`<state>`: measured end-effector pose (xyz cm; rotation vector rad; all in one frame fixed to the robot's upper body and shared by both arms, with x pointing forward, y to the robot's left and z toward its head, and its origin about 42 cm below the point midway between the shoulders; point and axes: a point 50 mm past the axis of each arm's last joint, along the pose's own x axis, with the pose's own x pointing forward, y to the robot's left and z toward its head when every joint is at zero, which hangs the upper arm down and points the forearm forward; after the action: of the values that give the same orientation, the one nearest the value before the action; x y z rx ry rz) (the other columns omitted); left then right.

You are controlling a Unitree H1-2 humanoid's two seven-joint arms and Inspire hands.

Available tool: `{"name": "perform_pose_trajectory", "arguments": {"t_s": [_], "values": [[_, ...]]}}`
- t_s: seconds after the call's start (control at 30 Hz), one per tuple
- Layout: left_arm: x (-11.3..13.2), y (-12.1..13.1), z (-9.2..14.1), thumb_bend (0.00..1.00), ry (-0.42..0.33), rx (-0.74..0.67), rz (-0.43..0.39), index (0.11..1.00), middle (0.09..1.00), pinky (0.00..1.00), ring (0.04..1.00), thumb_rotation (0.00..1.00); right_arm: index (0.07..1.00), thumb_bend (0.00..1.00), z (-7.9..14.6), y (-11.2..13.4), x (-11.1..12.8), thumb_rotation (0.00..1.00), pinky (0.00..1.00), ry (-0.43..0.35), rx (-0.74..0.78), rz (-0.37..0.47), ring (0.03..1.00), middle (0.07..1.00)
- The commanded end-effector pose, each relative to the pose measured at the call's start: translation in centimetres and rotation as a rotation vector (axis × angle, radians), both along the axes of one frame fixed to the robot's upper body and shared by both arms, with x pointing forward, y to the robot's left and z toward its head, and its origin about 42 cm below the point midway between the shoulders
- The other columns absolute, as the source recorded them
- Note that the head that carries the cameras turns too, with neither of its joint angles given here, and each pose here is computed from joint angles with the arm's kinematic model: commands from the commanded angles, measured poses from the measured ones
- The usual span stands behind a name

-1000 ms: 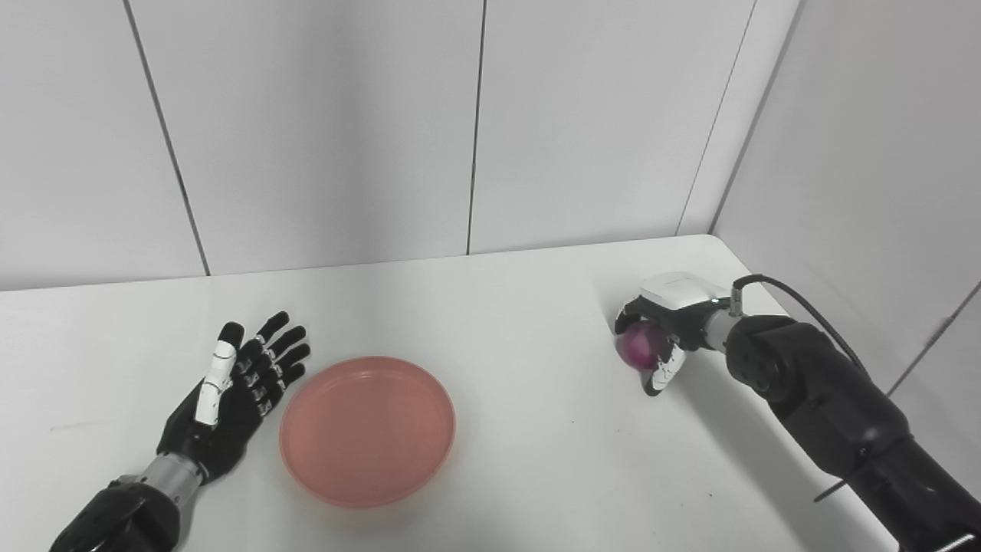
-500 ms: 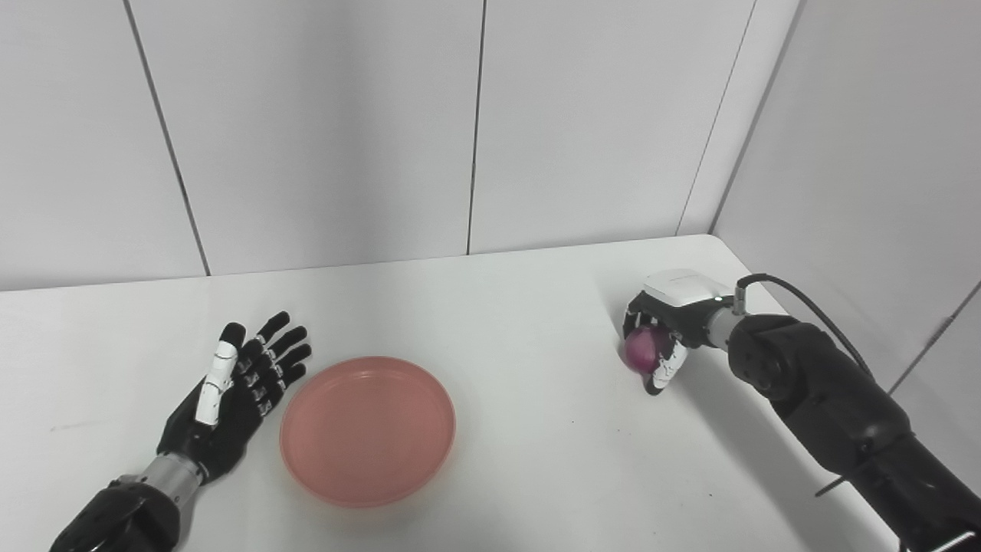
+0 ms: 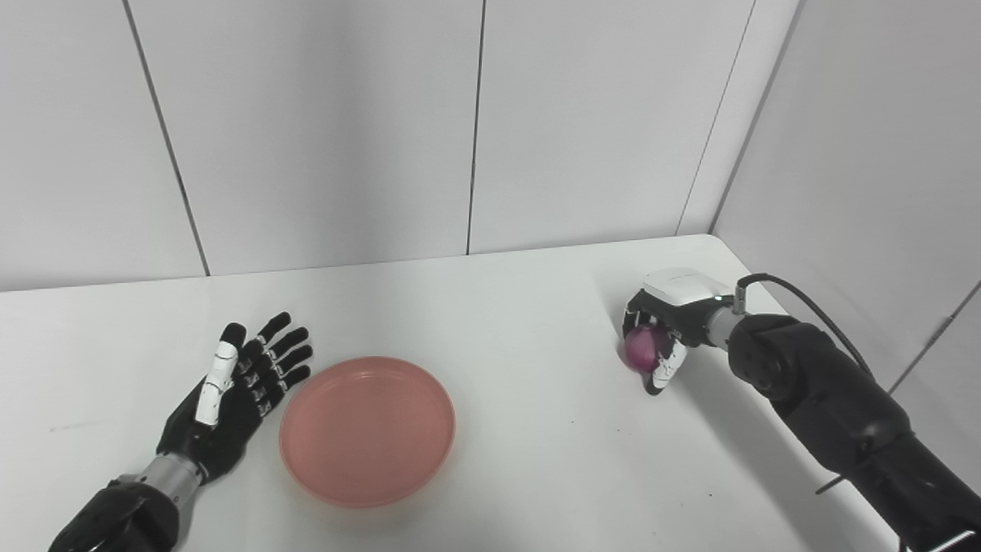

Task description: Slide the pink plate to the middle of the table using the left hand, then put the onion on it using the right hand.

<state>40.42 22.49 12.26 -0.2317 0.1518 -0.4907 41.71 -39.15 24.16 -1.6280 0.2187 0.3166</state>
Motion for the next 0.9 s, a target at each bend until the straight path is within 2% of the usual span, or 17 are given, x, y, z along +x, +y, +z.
{"name": "perform_pose_trajectory", "arguments": {"t_s": [0.0,0.03,0.2,0.4,0.57,0.67,0.87], "values": [[-1.4,0.8,-3.0,0.75,0.143,0.067,0.019,0.949,0.941,0.95,0.940,0.90,0.534,0.52,2.0,-0.6,0.1,0.00,0.39,-0.032,-0.024,0.018,0.442,0.437],[-1.4,0.8,-3.0,0.74,0.143,0.066,0.019,0.953,0.946,0.97,0.947,0.91,0.509,0.53,2.3,-0.5,0.0,0.00,0.39,-0.034,-0.024,0.022,0.438,0.465],[-1.3,0.6,-3.1,0.75,0.144,0.068,0.016,0.946,0.938,0.95,0.938,0.89,0.524,0.52,4.1,0.3,0.1,0.00,0.39,-0.077,0.001,0.078,0.449,0.445],[-1.3,0.5,-3.3,0.76,0.142,0.077,0.017,0.949,0.932,0.94,0.930,0.90,0.519,0.53,6.7,2.4,0.0,0.00,0.39,-0.137,0.009,0.114,0.456,0.446],[-1.4,0.1,-3.1,0.75,0.141,0.070,0.018,0.959,0.942,0.96,0.940,0.90,0.518,0.53,9.0,4.5,0.0,0.00,0.37,-0.215,0.038,0.227,0.445,0.450],[-1.4,-0.1,-3.3,0.75,0.143,0.073,0.018,0.960,0.946,0.97,0.943,0.90,0.535,0.52,10.2,5.7,0.0,0.00,0.38,-0.261,0.042,0.291,0.409,0.489],[-1.7,-1.2,-3.8,0.75,0.146,0.088,0.015,0.960,0.936,0.93,0.933,0.92,0.530,0.51,11.8,8.4,0.0,0.00,0.41,-0.342,0.077,0.396,0.410,0.509]]}}
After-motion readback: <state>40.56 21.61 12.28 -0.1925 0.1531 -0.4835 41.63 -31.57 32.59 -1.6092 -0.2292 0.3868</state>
